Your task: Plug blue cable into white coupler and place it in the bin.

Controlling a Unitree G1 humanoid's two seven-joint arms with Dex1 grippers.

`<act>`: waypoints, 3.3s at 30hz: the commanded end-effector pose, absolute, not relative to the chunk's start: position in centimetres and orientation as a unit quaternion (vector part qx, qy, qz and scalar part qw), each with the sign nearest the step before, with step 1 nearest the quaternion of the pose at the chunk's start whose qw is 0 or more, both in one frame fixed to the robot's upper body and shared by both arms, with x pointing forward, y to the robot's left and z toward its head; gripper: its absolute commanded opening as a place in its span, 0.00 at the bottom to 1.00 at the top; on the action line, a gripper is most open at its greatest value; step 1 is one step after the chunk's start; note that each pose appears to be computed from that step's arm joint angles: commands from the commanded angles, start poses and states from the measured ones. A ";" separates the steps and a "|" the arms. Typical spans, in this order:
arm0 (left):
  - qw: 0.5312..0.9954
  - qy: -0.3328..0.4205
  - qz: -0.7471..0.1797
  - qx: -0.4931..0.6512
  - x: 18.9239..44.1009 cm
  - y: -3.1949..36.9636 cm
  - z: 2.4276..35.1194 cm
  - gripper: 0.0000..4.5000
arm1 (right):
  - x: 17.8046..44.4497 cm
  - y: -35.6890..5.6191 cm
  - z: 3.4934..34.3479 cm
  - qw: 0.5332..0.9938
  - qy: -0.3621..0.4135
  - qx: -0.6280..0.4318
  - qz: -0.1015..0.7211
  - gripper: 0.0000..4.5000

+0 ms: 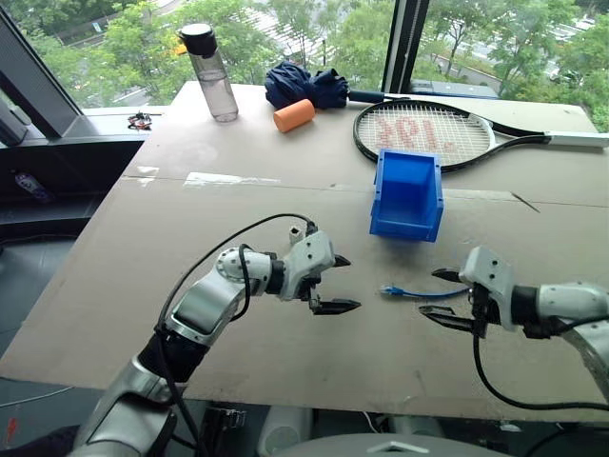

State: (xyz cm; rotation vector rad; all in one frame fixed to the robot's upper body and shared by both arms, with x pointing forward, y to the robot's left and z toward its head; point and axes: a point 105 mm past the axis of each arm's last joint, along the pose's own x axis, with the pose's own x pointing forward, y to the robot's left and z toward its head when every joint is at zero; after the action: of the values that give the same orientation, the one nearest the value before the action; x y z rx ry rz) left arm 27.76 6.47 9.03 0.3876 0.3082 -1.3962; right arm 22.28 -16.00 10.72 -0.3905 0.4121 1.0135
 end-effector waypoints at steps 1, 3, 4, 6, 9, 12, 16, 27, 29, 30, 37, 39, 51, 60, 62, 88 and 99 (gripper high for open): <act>0.721 0.127 -0.654 0.187 28.1 4.8 9.0 1.00 | 19.6 -16.6 12.4 0.863 0.153 -0.176 0.448 0.81; 0.715 0.128 -0.661 0.189 28.5 3.6 8.7 1.00 | 18.1 -17.0 12.1 0.875 0.158 -0.167 0.427 0.81; 0.711 0.131 -0.664 0.191 28.7 3.1 8.5 1.00 | 17.6 -17.1 12.0 0.879 0.160 -0.168 0.417 0.81; 0.709 0.135 -0.664 0.194 29.1 2.2 8.1 0.91 | 17.0 -17.3 11.8 0.890 0.162 -0.163 0.394 0.82; 0.700 0.147 -0.666 0.212 29.8 1.1 7.1 0.74 | 16.6 -17.3 11.6 0.905 0.161 -0.147 0.365 0.82; 0.675 0.149 -0.685 0.230 29.6 0.4 6.1 0.44 | 16.3 -17.2 11.0 0.914 0.165 -0.134 0.347 0.82; 0.669 0.150 -0.690 0.233 29.8 0.7 5.8 0.06 | 16.3 -16.7 10.8 0.922 0.159 -0.113 0.336 0.82; 0.615 0.212 -0.752 -0.107 27.3 1.5 13.9 0.02 | 17.7 -12.5 13.1 0.911 0.096 0.158 0.368 0.82; 0.598 0.218 -0.757 -0.150 26.9 1.7 15.6 0.02 | 18.3 -11.5 14.4 0.900 0.071 0.199 0.382 0.82; 0.594 0.221 -0.756 -0.165 26.8 1.7 16.2 0.02 | 18.5 -11.1 15.2 0.895 0.056 0.210 0.389 0.82; 0.570 0.228 -0.762 -0.209 25.7 2.0 18.2 0.00 | 19.9 -9.7 19.4 0.854 0.005 0.299 0.425 0.55; 0.566 0.227 -0.764 -0.210 25.4 1.9 18.4 0.00 | 20.0 -9.4 19.8 0.848 0.007 0.307 0.432 0.33; 0.651 0.171 -0.723 -0.158 26.9 2.3 18.5 0.22 | 20.1 -9.4 20.3 0.837 0.015 0.328 0.438 0.00; 0.849 0.086 -0.520 0.028 32.4 11.8 17.3 0.83 | 21.1 -10.8 20.6 0.841 -0.008 0.348 0.415 0.00; 0.865 0.084 -0.488 0.080 33.0 13.9 16.3 0.83 | 21.4 -10.7 20.4 0.838 -0.007 0.351 0.418 0.00; 0.854 0.112 -0.486 0.151 35.3 14.7 9.0 0.15 | 22.7 -10.9 19.2 0.890 -0.012 0.255 0.378 0.00; 0.682 0.113 -0.693 0.205 31.3 8.4 8.7 0.15 | 25.8 -6.7 15.9 0.857 0.035 0.009 0.514 0.00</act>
State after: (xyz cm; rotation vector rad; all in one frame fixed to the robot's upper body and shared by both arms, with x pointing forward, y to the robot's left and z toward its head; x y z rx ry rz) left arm 31.29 9.05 7.98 0.3886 0.2962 -1.4973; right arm 25.95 -7.28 15.85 0.0824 0.0964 1.0201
